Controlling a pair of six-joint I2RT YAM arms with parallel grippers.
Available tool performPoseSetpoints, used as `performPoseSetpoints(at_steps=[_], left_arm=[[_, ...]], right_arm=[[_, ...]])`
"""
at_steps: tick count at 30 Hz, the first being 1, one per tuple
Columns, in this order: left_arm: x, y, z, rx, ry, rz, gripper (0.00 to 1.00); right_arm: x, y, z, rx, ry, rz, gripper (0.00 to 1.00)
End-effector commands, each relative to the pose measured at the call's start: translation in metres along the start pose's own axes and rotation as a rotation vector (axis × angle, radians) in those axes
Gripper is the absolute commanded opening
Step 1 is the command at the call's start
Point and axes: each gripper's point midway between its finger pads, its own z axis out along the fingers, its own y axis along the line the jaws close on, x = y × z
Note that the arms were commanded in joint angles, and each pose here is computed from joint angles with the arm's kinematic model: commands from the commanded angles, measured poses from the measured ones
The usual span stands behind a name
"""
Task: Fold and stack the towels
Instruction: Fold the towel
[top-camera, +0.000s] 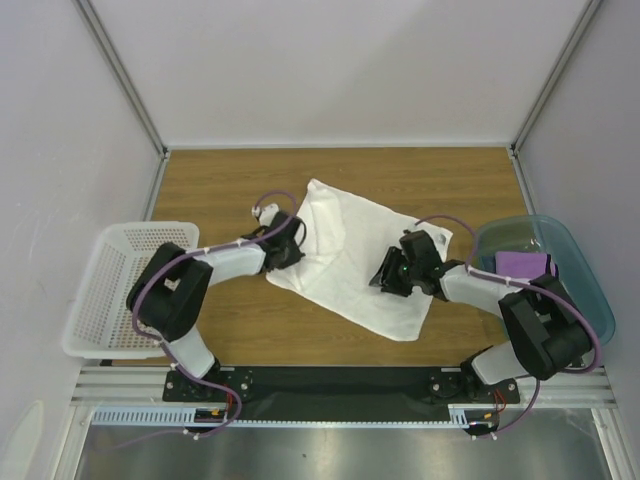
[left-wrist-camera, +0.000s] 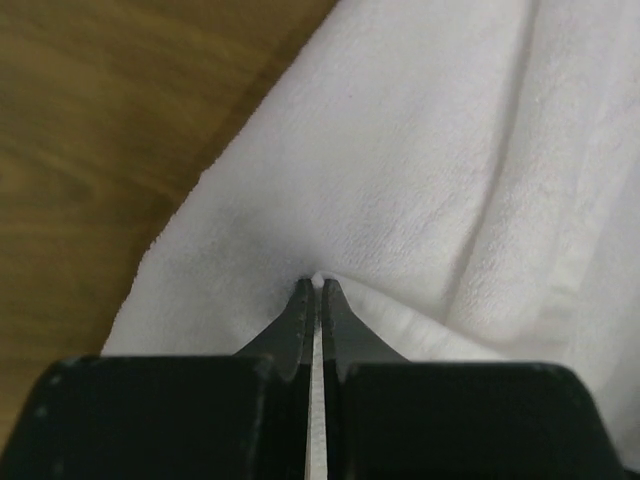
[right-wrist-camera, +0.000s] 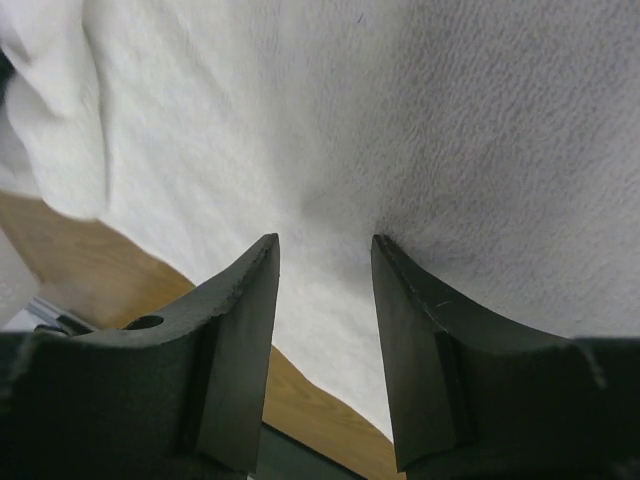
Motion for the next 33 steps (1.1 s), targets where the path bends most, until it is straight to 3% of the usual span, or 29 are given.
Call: performPoseSetpoints(at_steps=[1,6,10,16,22,27,33], left_arm=[[-0.034,-0.001,0.013,0.034,0.025,0.147,0.00],[-0.058,-0.010,0.046,-0.016,0.036,0.261,0.00],[-0.072,-0.031,0.071,0.044,0.039,0.249,0.00],[-0.088,-0.055,0.106,0.155,0.061,0.249,0.00],[-0.113,-0.097,0.086,0.358,-0.021,0.449,0.00],[-0.140,-0.113,0.028,0.454,-0.124,0.596,0.00],[-0.135,-0.118,-0.034,0.587,-0.170,0.665,0.00]], right_arm=[[0.022,0.023,0.007,-0.034,0.030,0.057,0.47],[0.047,0.056,0.030,-0.075,0.082,-0.013,0.47],[0.066,0.088,0.044,-0.133,0.150,-0.061,0.45],[0.059,0.125,0.055,-0.231,0.115,-0.047,0.43],[0.043,0.153,0.056,-0.251,0.094,-0.107,0.43],[-0.039,0.163,0.013,-0.225,-0.113,-0.167,0.47],[-0.137,0.137,-0.036,-0.157,-0.317,-0.164,0.57]])
